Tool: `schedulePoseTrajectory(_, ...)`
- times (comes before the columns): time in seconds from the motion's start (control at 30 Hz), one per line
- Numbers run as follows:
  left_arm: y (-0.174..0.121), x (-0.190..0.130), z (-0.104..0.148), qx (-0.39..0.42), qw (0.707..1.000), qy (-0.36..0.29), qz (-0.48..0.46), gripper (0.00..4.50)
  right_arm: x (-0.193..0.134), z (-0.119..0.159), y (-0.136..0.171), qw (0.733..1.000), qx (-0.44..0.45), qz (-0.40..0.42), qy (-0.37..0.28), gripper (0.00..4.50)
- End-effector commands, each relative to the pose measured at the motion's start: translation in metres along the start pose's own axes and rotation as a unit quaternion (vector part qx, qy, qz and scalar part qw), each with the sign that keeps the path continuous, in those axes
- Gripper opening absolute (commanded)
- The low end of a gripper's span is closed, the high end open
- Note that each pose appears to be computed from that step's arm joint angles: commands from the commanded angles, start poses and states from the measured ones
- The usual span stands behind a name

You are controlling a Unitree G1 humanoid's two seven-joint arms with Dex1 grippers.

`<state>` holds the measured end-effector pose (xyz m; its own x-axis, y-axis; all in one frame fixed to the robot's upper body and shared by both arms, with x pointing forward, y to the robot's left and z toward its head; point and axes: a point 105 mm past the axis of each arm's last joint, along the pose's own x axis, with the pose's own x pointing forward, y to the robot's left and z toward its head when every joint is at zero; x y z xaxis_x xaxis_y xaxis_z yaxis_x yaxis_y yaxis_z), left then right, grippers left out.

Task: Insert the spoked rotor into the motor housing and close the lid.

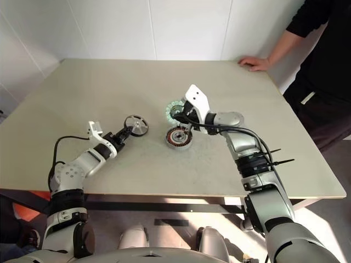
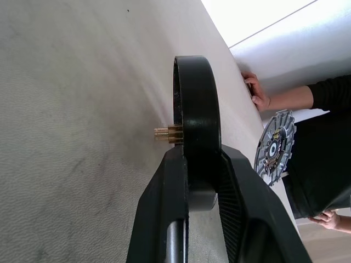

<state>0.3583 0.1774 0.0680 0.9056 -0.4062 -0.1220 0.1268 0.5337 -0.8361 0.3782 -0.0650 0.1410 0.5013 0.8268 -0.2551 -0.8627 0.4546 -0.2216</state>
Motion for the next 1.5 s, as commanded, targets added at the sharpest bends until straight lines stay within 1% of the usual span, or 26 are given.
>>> schedulePoseTrajectory(0.03, -0.015, -0.002, 0.009, -0.009, 0.999, -0.013, -0.034, 0.4, -0.009, 0.016, -0.017, 0.999, -0.027, -0.031, -0.015, 0.0)
schedulePoseTrajectory(0.13, -0.037, -0.006, 0.02, -0.075, 0.992, -0.031, -0.1, 0.4, -0.022, 0.006, -0.042, 0.996, -0.013, -0.089, 0.013, 0.0)
schedulePoseTrajectory(0.23, -0.05, -0.006, 0.026, -0.114, 0.984, -0.021, -0.135, 0.4, -0.04, -0.004, -0.069, 0.987, -0.002, -0.155, 0.037, 0.0)
schedulePoseTrajectory(0.27, -0.054, -0.006, 0.025, -0.122, 0.982, -0.01, -0.144, 0.4, -0.044, -0.007, -0.075, 0.985, -0.003, -0.169, 0.044, 0.0)
schedulePoseTrajectory(0.43, -0.075, 0.0, -0.002, -0.132, 0.971, 0.09, -0.176, 0.4, -0.062, -0.017, -0.095, 0.974, -0.003, -0.218, 0.067, 0.0)
schedulePoseTrajectory(0.53, -0.086, 0.009, -0.015, -0.136, 0.963, 0.141, -0.186, 0.4, -0.067, -0.022, -0.097, 0.972, -0.003, -0.224, 0.076, 0.0)
schedulePoseTrajectory(0.67, -0.101, 0.022, -0.038, -0.126, 0.95, 0.207, -0.195, 0.4, -0.068, -0.026, -0.089, 0.975, -0.003, -0.206, 0.078, 0.0)
schedulePoseTrajectory(0.9, -0.105, 0.04, -0.069, -0.125, 0.937, 0.267, -0.189, 0.4, -0.074, -0.026, -0.082, 0.975, -0.001, -0.209, 0.075, 0.0)
schedulePoseTrajectory(1.13, -0.095, 0.045, -0.078, -0.11, 0.939, 0.275, -0.174, 0.4, -0.08, -0.026, -0.081, 0.972, 0.0, -0.221, 0.075, 0.0)
schedulePoseTrajectory(1.5, -0.084, 0.047, -0.078, -0.105, 0.946, 0.263, -0.16, 0.4, -0.072, -0.024, -0.08, 0.974, -0.003, -0.214, 0.073, 0.0)
